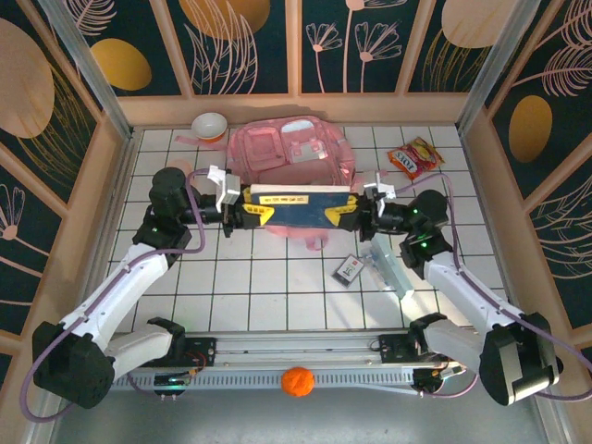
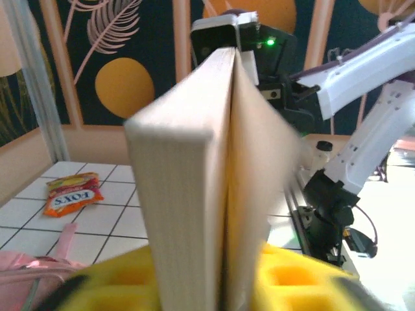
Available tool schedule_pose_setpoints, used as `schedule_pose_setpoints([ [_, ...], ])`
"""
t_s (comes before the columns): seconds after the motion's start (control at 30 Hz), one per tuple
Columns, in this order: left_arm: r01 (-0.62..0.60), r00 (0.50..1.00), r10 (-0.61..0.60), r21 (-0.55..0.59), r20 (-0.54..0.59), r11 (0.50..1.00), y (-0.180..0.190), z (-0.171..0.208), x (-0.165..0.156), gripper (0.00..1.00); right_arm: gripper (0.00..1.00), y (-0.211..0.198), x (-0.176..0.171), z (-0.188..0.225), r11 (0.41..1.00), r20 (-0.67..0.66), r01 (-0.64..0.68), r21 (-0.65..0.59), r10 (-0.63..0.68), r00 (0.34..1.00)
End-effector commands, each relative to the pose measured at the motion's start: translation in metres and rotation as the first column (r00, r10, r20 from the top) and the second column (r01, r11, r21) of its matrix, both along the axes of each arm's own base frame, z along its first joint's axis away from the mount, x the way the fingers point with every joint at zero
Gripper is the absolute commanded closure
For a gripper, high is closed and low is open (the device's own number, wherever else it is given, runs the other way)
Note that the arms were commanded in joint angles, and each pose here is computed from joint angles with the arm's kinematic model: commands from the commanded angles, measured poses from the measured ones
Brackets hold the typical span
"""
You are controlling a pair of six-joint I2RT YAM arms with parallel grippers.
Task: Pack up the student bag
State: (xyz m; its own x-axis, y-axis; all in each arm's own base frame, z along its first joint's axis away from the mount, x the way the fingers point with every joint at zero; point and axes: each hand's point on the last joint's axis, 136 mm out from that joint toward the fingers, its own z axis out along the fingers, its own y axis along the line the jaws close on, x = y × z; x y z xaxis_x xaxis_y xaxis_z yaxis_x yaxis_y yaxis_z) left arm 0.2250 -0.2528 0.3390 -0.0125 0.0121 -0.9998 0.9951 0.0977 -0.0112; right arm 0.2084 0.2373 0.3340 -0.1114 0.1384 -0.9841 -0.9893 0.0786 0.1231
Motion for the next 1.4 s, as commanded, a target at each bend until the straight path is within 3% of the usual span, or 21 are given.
schedule_pose_setpoints([
  [0.0,-0.169,0.984,0.168,0.012,0.051,0.986,0.006,0.005,0.026,0.39,1.00,-0.036,0.014,0.023,0.983,0.013,0.165,0.084,-0.167,0.986],
  [0.1,-0.309,0.949,0.300,0.093,0.100,0.946,0.009,-0.018,0.053,0.33,1.00,-0.086,0.058,0.012,0.878,-0.211,0.470,0.092,-0.444,0.871],
  [0.17,-0.401,0.913,0.371,0.205,0.170,0.893,0.008,-0.051,0.074,0.32,1.00,-0.120,0.083,-0.004,0.758,-0.370,0.651,0.026,-0.598,0.711],
  [0.23,-0.435,0.899,0.388,0.300,0.206,0.849,0.001,-0.079,0.090,0.30,1.00,-0.143,0.095,-0.018,0.668,-0.455,0.742,-0.056,-0.679,0.576],
  [0.33,-0.423,0.905,0.358,0.418,0.228,0.804,-0.019,-0.117,0.106,0.25,1.00,-0.156,0.100,-0.033,0.606,-0.521,0.780,-0.153,-0.720,0.457],
  [0.4,-0.420,0.907,0.350,0.484,0.232,0.768,-0.031,-0.144,0.115,0.24,1.00,-0.157,0.098,-0.038,0.599,-0.530,0.779,-0.185,-0.728,0.435],
  [0.63,-0.480,0.875,0.425,0.520,0.232,0.706,-0.054,-0.173,0.171,0.24,1.00,-0.158,0.086,-0.052,0.594,-0.560,0.775,-0.216,-0.725,0.400],
  [0.77,-0.454,0.882,0.432,0.579,0.187,0.677,-0.063,-0.206,0.190,0.13,1.00,-0.159,0.083,-0.060,0.591,-0.563,0.771,-0.238,-0.731,0.386],
  [0.93,-0.447,0.881,0.437,0.620,0.180,0.645,-0.068,-0.232,0.203,0.12,1.00,-0.159,0.082,-0.066,0.589,-0.565,0.765,-0.260,-0.736,0.374],
  [1.03,-0.488,0.853,0.478,0.640,0.207,0.593,-0.062,-0.245,0.217,0.13,1.00,-0.158,0.082,-0.066,0.593,-0.566,0.762,-0.260,-0.733,0.378],
  [1.07,-0.500,0.845,0.489,0.648,0.218,0.575,-0.060,-0.250,0.221,0.16,1.00,-0.158,0.082,-0.067,0.595,-0.567,0.760,-0.260,-0.731,0.379],
  [1.17,-0.540,0.819,0.516,0.643,0.251,0.544,-0.056,-0.254,0.230,0.39,1.00,-0.157,0.081,-0.067,0.602,-0.570,0.753,-0.265,-0.728,0.381],
  [1.23,-0.548,0.814,0.527,0.627,0.246,0.553,-0.056,-0.247,0.228,0.70,1.00,-0.157,0.078,-0.071,0.599,-0.580,0.747,-0.289,-0.730,0.361],
  [1.3,-0.564,0.801,0.552,0.602,0.232,0.565,-0.053,-0.230,0.223,0.94,1.00,-0.159,0.076,-0.076,0.591,-0.591,0.747,-0.305,-0.732,0.338],
  [1.33,-0.568,0.797,0.564,0.587,0.217,0.577,-0.051,-0.219,0.219,1.00,1.00,-0.160,0.075,-0.078,0.585,-0.598,0.750,-0.309,-0.732,0.325],
  [1.37,-0.566,0.797,0.569,0.578,0.202,0.588,-0.050,-0.210,0.213,1.00,1.00,-0.161,0.075,-0.079,0.580,-0.606,0.753,-0.311,-0.731,0.313],
])
